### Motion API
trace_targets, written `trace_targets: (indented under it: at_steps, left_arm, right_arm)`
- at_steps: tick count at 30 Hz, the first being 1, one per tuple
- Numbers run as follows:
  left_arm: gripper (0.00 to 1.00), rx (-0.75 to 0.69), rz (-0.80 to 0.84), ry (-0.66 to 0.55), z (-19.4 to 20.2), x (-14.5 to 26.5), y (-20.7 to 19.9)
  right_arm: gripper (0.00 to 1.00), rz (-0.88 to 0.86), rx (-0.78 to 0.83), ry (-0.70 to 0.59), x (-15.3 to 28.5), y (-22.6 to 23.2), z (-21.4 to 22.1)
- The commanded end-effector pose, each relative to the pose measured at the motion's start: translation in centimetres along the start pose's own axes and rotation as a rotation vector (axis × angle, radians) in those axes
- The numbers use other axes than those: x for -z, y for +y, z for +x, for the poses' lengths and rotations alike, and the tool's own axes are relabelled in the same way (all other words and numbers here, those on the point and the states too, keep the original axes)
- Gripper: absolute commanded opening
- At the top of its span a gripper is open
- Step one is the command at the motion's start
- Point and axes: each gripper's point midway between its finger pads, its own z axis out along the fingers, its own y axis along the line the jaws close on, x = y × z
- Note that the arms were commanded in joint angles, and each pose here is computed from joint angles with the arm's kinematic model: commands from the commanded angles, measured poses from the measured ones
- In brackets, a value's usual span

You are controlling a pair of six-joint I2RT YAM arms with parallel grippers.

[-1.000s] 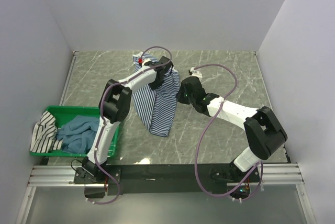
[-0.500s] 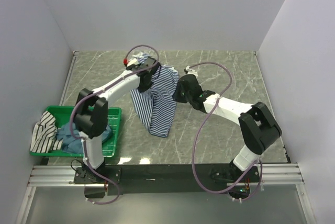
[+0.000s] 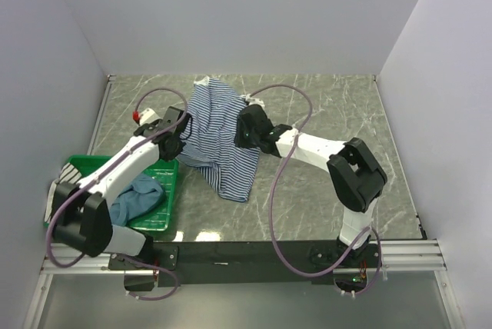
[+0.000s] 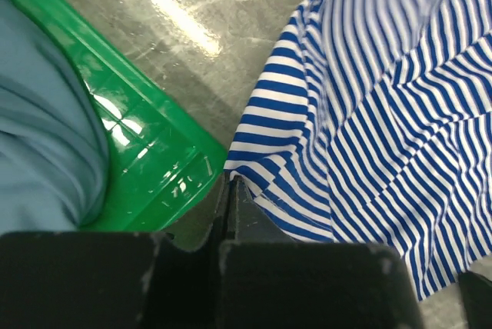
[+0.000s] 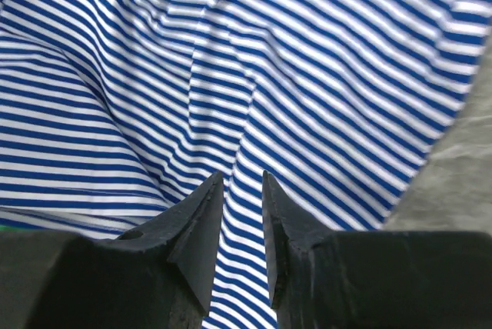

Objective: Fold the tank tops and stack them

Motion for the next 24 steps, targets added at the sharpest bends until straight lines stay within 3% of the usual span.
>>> trace_targets:
  at_steps: [1, 5, 17, 24]
  left_arm:
    - [0.01, -0.008, 0.028, -0.012, -0.7, 0.7, 0.9]
    - [0.01, -0.019, 0.058, 0.001, -0.5, 1.0, 1.9]
    - [0.01, -0.057, 0.182, 0.047, -0.8, 1.5, 2.0]
    - [0.01, -0.062, 0.204, 0.04, -2.4, 1.4, 1.7]
  right_arm:
    - [0.35, 0.024, 0.061, 0.013, 0.1, 0.8, 0.7]
    - [0.41, 0.033, 0.082, 0.031, 0.2, 0.9, 2.3]
    - [0.41, 0.002, 0.149, 0.099, -0.5, 3.8, 6.5]
    - [0.39, 0.117, 0.149, 0.14, -1.5, 0.0, 8.3]
